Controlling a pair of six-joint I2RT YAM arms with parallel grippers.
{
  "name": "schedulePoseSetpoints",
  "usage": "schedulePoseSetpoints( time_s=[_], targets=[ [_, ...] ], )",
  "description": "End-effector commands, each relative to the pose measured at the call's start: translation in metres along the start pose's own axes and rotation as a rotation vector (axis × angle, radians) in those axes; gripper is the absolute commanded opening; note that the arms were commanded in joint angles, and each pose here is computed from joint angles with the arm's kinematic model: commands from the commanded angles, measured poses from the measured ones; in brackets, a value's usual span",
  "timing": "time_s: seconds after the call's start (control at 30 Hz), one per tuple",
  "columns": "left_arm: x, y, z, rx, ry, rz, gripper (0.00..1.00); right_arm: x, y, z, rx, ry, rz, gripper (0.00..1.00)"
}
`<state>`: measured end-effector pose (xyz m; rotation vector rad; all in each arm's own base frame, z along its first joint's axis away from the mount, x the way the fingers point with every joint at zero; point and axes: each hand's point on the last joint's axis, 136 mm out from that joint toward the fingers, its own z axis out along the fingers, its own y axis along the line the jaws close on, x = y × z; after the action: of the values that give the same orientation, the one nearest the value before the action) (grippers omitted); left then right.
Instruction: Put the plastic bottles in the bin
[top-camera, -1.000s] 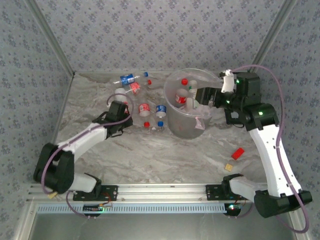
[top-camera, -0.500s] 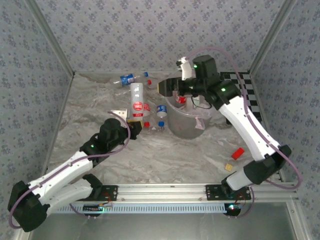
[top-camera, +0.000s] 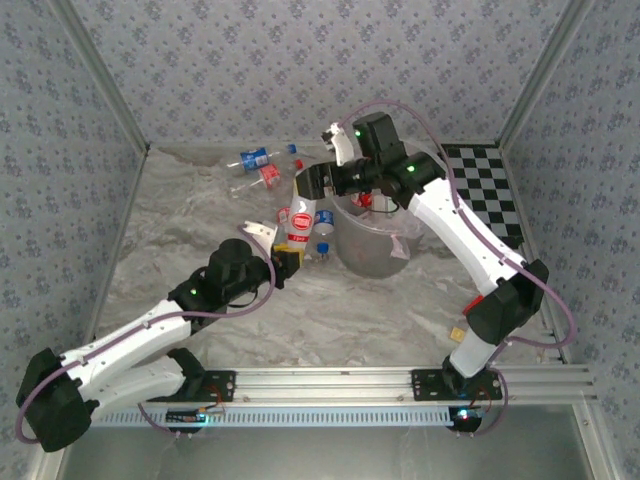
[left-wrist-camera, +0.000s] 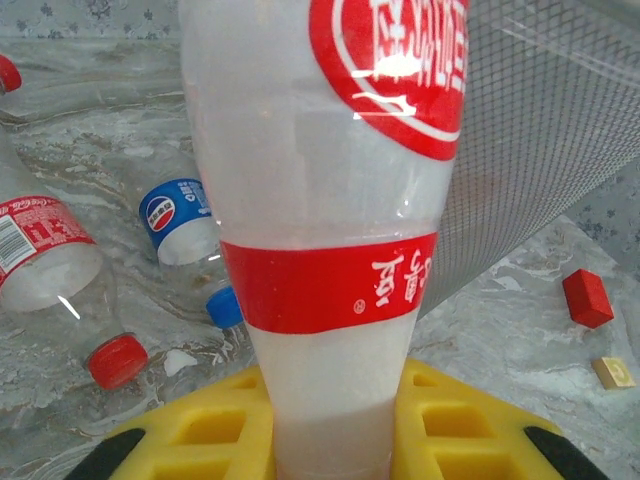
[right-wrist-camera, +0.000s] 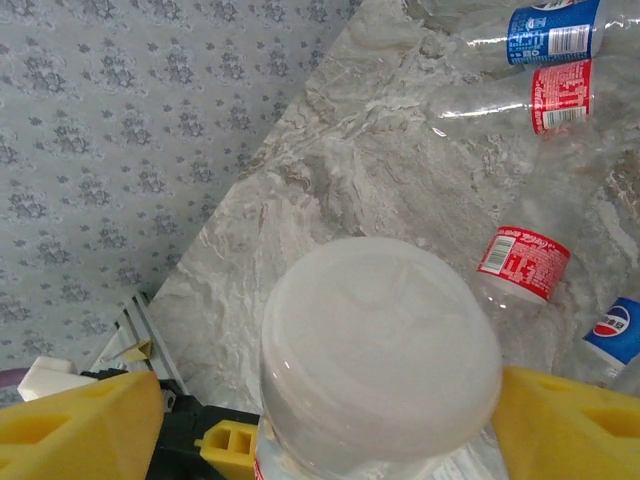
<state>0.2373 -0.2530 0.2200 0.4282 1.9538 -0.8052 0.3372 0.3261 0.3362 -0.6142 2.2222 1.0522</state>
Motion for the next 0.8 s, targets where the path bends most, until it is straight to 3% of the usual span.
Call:
schedulePoseSetpoints(
  time_s=[0.0, 0.3, 0.4, 0.47, 0.57, 0.63, 0.77],
  targets=[
    [-0.028, -0.022, -0.004, 0.067, -0.063, 0.041, 0.0, -0.004, 0.004, -0.002, -0.013, 0.0, -0.015, 0.79],
    [-0.033, -0.031, -0.006, 0.081, -0.055, 0.075, 0.02, -0.018, -0.002, -0.015, -0.002, -0.037, -0.015, 0.52],
    [-0.036, -0.032, -0.008, 0.08, -0.046, 0.061, 0.34, -0.033, 0.006, -0.037, 0.003, -0.092, -0.037, 0.45],
    [-0.04, -0.035, -0.012, 0.083, -0.042, 0.053, 0.62, -0.047, 0.012, -0.058, 0.009, -0.145, -0.053, 0.41],
    [-0.047, -0.036, -0.018, 0.084, -0.061, 0.039, 0.9, -0.067, 0.016, -0.098, 0.043, -0.25, -0.087, 0.38],
    [-0.05, -0.033, -0.021, 0.064, -0.078, 0.03, 0.95, -0.079, 0.012, -0.128, 0.091, -0.332, -0.099, 0.35],
    [-0.046, -0.016, -0.02, -0.019, -0.078, 0.004, 0.97, -0.095, -0.012, -0.194, 0.205, -0.514, -0.074, 0.29]
  ],
)
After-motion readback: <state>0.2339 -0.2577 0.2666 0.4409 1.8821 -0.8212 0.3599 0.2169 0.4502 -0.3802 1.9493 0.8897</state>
